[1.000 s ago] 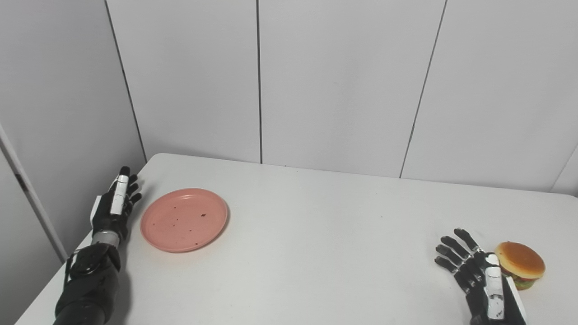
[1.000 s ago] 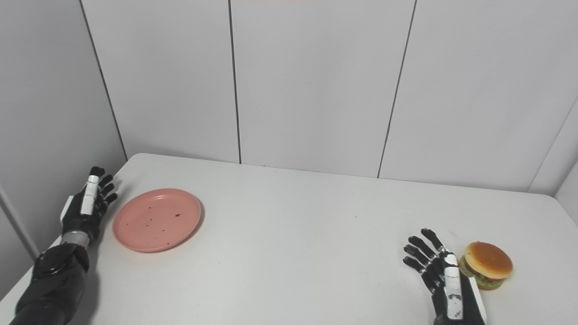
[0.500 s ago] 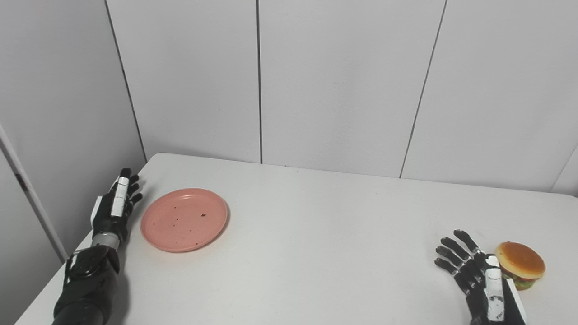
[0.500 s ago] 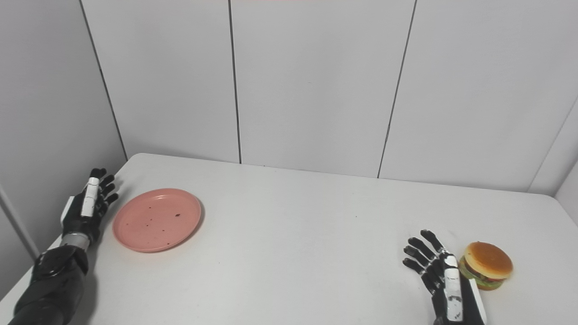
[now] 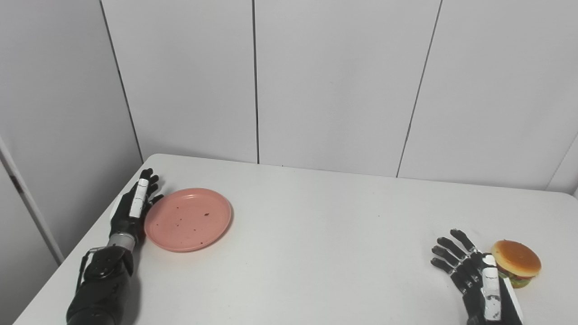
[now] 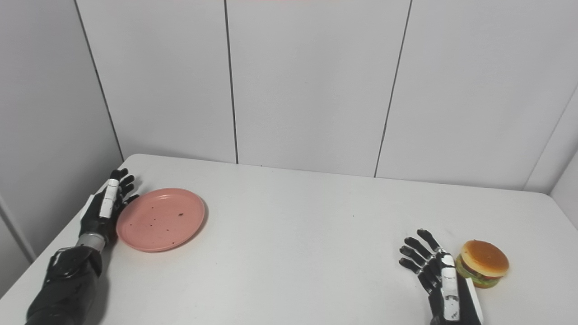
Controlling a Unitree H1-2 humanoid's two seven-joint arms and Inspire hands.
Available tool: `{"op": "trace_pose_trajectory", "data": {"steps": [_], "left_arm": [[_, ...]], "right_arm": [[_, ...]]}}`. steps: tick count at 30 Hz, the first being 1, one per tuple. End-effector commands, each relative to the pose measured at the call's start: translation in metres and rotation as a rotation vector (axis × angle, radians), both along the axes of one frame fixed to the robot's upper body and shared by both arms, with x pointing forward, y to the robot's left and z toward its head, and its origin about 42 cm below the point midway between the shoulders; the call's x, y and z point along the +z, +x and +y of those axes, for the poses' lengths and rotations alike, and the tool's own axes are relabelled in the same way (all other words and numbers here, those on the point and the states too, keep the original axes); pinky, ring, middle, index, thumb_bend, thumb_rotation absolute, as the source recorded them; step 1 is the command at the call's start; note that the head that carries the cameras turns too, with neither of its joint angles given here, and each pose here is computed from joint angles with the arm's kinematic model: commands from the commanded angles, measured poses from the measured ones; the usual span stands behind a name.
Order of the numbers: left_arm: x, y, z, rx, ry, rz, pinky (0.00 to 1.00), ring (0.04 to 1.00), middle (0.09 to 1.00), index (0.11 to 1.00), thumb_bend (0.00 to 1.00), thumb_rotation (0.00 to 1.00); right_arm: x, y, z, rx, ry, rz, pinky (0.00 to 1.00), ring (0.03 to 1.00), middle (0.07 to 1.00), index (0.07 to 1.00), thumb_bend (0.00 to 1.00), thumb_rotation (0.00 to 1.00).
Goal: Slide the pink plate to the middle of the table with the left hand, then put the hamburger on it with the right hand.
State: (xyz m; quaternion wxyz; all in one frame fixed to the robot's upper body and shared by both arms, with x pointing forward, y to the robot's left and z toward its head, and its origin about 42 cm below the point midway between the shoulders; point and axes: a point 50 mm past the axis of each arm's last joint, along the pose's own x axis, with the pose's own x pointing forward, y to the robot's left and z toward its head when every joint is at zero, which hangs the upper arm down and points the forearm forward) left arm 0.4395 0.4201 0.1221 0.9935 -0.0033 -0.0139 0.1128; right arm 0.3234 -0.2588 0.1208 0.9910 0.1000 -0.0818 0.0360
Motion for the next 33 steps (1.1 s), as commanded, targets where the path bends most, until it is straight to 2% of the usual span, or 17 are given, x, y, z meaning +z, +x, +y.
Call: {"op": "trace_pose_trajectory", "data": {"steps": [1, 4, 16, 26, 33], "left_arm": [[0.024, 0.015, -0.006, -0.029, 0.006, -0.062, 0.91, 0.965, 0.940, 0.953, 0.94, 0.88], [0.024, 0.016, -0.009, -0.037, 0.004, -0.060, 0.91, 0.959, 0.937, 0.940, 0.97, 0.86], [0.022, 0.016, -0.020, -0.072, -0.006, -0.059, 0.91, 0.966, 0.927, 0.925, 0.96, 0.84], [0.023, 0.021, -0.045, -0.122, -0.044, -0.077, 0.93, 0.978, 0.929, 0.915, 0.95, 0.82], [0.023, 0.026, -0.060, -0.155, -0.029, -0.080, 0.91, 0.961, 0.924, 0.910, 0.96, 0.83]], "right_arm": [[-0.027, -0.017, 0.009, -0.003, 0.031, 0.095, 0.74, 0.765, 0.779, 0.834, 0.82, 0.95], [-0.026, -0.017, 0.009, -0.004, 0.028, 0.098, 0.74, 0.766, 0.782, 0.836, 0.82, 0.95], [-0.025, -0.017, 0.010, 0.001, 0.040, 0.106, 0.74, 0.764, 0.784, 0.841, 0.83, 0.94], [-0.025, -0.017, 0.014, -0.001, 0.030, 0.103, 0.73, 0.756, 0.778, 0.840, 0.83, 0.95], [-0.024, -0.017, 0.017, 0.001, 0.029, 0.101, 0.74, 0.760, 0.778, 0.841, 0.85, 0.95]]}}
